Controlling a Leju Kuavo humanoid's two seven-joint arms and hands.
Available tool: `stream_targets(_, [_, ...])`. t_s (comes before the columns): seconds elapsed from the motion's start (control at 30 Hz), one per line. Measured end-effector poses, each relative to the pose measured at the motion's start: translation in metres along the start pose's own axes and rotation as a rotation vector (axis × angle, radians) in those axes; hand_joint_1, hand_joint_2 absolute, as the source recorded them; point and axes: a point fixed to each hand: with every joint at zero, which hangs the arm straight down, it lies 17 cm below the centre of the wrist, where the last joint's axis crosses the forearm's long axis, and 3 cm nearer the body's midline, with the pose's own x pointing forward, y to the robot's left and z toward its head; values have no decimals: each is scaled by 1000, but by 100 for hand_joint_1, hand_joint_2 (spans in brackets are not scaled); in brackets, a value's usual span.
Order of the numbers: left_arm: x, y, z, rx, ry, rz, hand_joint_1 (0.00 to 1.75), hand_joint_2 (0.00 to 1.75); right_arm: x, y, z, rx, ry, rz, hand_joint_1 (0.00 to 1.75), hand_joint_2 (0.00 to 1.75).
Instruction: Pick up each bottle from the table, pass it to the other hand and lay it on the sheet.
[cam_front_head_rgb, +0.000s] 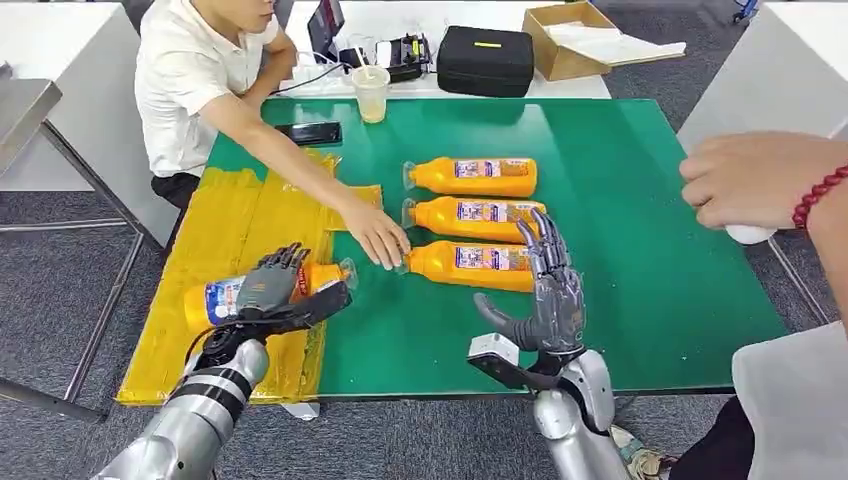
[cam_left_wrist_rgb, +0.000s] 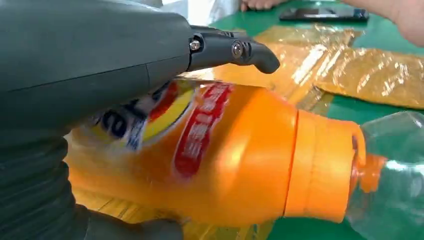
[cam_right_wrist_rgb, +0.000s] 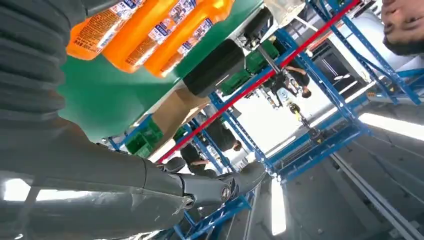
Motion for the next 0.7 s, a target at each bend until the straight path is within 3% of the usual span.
stream_targets(0.53, [18, -10, -1, -77, -80, 46, 0, 175, -6, 9, 2, 18, 12, -19, 0, 175])
stream_targets(0.7, [39, 3, 5, 35, -176, 151, 0, 175, -8, 13, 6, 26, 17, -18, 0, 175])
